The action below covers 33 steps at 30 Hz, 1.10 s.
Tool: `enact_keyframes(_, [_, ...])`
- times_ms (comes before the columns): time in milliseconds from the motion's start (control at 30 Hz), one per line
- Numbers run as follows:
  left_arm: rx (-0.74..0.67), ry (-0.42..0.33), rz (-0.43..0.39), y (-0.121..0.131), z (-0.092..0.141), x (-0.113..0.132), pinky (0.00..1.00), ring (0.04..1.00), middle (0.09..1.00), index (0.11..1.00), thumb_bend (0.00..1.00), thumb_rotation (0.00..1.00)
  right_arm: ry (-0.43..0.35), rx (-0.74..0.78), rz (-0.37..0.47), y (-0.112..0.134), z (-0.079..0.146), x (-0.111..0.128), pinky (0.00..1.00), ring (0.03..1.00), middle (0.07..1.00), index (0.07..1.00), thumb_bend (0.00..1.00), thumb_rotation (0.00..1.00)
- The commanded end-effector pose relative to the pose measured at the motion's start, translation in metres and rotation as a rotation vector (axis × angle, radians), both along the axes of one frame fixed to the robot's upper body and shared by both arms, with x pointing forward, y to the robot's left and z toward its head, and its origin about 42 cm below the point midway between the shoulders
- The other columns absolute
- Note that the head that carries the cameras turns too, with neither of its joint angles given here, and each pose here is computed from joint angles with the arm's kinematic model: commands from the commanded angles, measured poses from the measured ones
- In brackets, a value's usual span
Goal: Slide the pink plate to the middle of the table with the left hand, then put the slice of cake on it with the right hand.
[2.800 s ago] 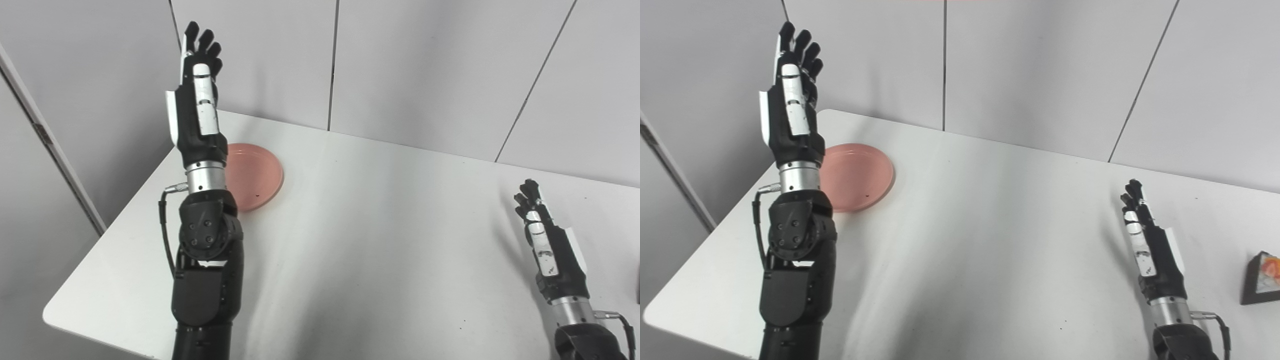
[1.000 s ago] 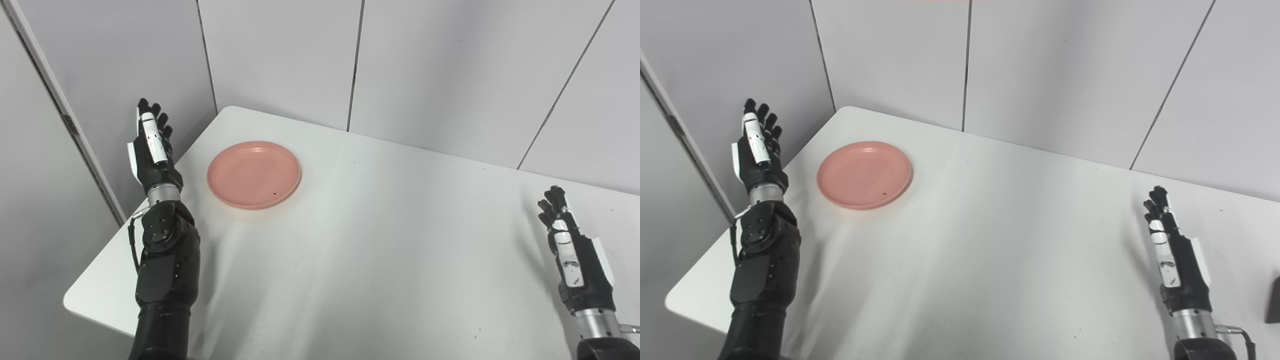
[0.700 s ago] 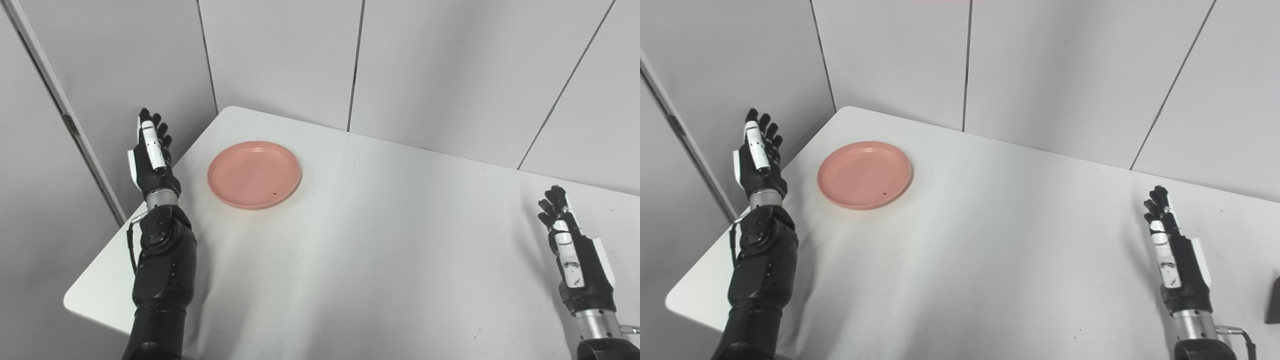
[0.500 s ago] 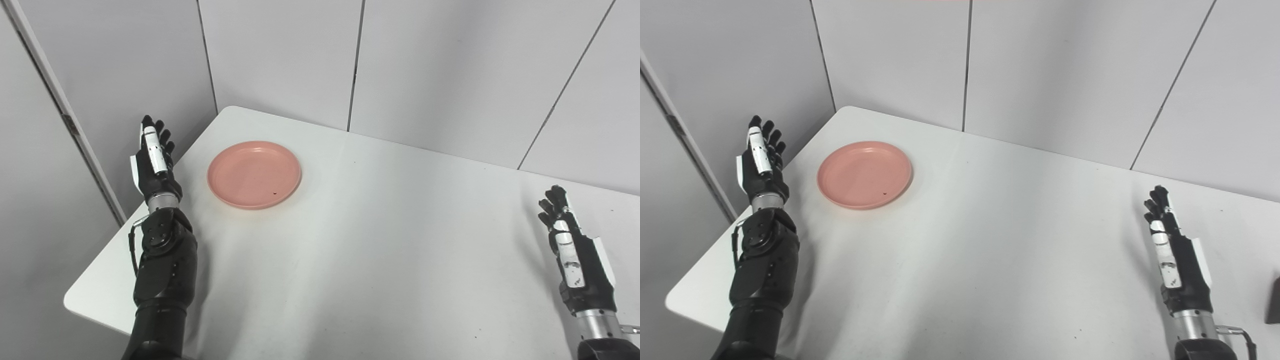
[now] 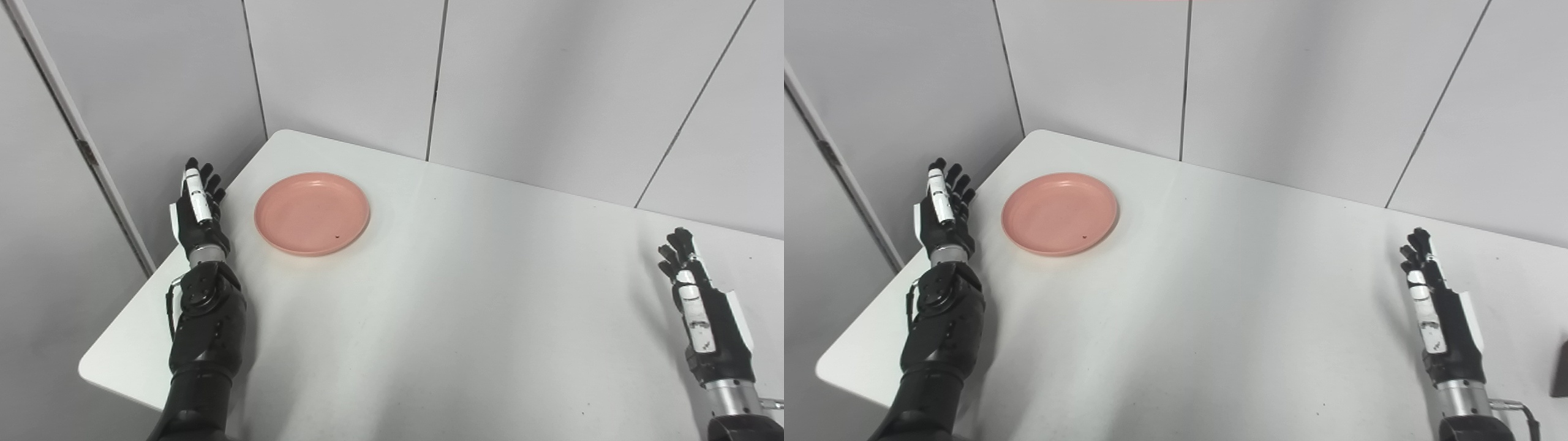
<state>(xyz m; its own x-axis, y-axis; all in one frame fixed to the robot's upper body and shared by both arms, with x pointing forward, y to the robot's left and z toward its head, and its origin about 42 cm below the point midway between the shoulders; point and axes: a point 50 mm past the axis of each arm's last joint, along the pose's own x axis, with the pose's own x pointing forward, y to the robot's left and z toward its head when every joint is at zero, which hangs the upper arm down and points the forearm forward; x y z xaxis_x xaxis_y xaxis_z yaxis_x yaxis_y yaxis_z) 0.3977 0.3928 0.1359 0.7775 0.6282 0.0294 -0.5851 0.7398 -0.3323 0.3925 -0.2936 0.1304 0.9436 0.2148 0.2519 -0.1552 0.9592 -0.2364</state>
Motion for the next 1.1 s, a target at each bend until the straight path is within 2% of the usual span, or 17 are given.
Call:
enact_keyframes(0, [0.025, -0.051, -0.013, 0.002, 0.021, 0.013, 0.91, 0.9, 0.902, 0.905, 0.39, 1.0, 0.15, 0.019, -0.038, -0.006, -0.057, -0.039, 0.97, 0.963, 0.982, 0.988, 0.38, 1.0])
enact_keyframes(300, [0.02, 0.001, -0.054, -0.004, 0.012, 0.012, 0.93, 0.911, 0.912, 0.917, 0.42, 1.0, 0.15, 0.016, -0.037, -0.005, -0.055, -0.039, 0.97, 0.964, 0.98, 0.985, 0.38, 1.0])
enact_keyframes(633, [0.004, 0.026, -0.093, -0.006, 0.004, 0.013, 0.92, 0.904, 0.902, 0.907, 0.39, 1.0, 0.147, 0.005, -0.037, -0.002, -0.054, -0.04, 0.97, 0.964, 0.981, 0.986, 0.38, 1.0])
enact_keyframes(833, [-0.013, 0.046, -0.136, -0.016, 0.002, 0.017, 0.87, 0.877, 0.878, 0.882, 0.38, 1.0, 0.15, 0.03, -0.031, -0.001, -0.055, -0.04, 0.98, 0.963, 0.983, 0.986, 0.36, 1.0])
enact_keyframes(1067, [0.0, 0.082, -0.209, -0.027, -0.002, 0.02, 0.89, 0.891, 0.888, 0.89, 0.39, 1.0, 0.141, 0.02, -0.033, 0.003, -0.053, -0.04, 0.97, 0.959, 0.984, 0.988, 0.35, 1.0])
